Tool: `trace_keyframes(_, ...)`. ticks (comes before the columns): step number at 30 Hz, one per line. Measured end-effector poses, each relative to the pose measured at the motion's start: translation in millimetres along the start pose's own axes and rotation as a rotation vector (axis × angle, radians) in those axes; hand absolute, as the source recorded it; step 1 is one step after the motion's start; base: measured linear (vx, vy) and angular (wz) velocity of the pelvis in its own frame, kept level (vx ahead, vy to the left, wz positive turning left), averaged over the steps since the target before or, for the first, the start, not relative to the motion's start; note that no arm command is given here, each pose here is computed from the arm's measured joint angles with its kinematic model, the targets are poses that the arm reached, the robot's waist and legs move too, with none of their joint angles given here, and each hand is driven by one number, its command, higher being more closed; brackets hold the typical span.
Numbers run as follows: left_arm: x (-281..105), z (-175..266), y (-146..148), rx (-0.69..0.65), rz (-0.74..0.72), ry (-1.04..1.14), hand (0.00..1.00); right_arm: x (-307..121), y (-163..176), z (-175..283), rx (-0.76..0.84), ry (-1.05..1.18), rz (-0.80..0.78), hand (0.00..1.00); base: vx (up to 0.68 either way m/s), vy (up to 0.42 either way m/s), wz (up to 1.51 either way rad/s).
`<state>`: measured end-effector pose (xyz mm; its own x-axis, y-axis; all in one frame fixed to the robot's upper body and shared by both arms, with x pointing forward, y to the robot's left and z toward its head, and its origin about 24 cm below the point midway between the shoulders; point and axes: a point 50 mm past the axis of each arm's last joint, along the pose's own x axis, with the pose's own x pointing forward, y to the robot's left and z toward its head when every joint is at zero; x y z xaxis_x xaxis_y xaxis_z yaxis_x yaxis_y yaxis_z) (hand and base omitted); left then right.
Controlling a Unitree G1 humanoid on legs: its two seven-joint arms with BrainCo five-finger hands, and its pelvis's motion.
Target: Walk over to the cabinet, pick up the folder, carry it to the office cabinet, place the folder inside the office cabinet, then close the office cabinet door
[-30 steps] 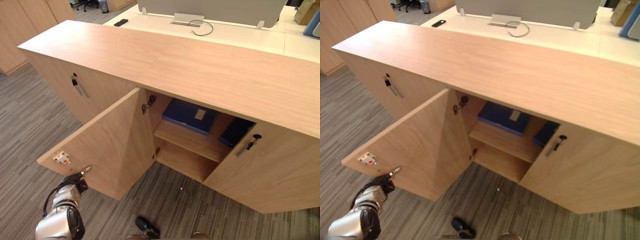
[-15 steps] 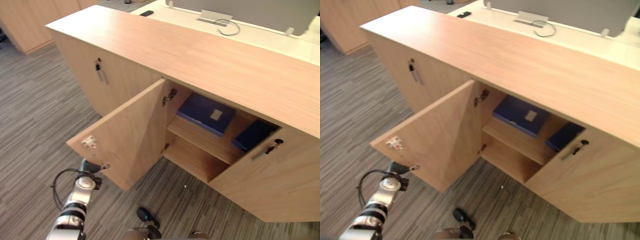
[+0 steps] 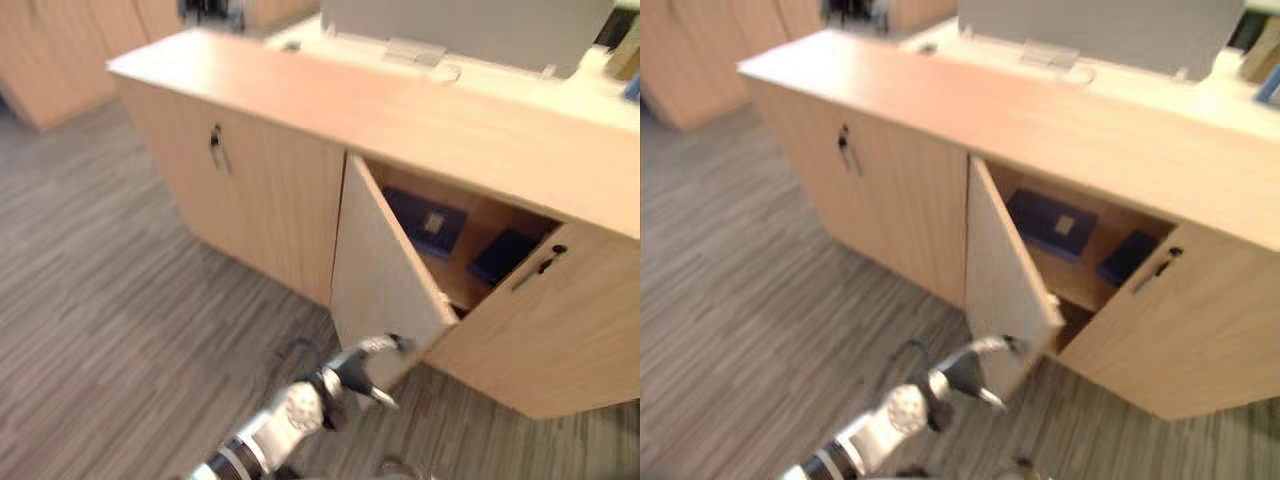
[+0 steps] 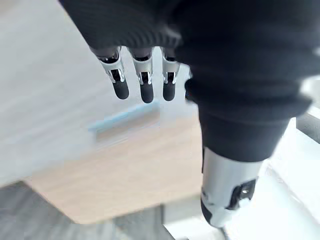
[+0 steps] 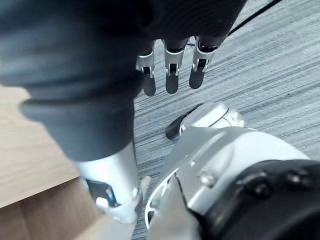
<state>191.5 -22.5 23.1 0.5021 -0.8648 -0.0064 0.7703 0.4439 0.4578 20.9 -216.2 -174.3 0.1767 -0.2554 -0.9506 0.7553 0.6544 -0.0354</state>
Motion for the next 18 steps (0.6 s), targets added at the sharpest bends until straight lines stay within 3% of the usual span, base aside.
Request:
trace_keyframes(4, 4.5, 13.0, -14.5, 0.004, -0.094, -0.074, 0.0, 0.3, 5.8, 0.6, -0.041, -0.001, 0.017, 0.0, -0.06, -0.026, 0.05)
trace_keyframes(11, 3.8, 11.5, -15.1, -0.015, -0.102, -0.062, 0.0, 1.5, 15.0, 14.2, -0.146, -0.049, 0.055, 0.0, -0.01, -0.137, 0.0)
trace_keyframes(14, 0.9, -2.3, -7.7, -0.148, -0.017, 0.001, 0.0, 1.3, 15.4, 18.8, -0.174, -0.071, 0.062, 0.0, 0.02, -0.151, -0.14)
trace_keyframes(18, -24.4, -64.5, 7.6, -0.51, 0.189, 0.272, 0.0, 0.9, 17.8, 23.2, -0.181, -0.092, 0.073, 0.0, 0.0, -0.162, -0.17)
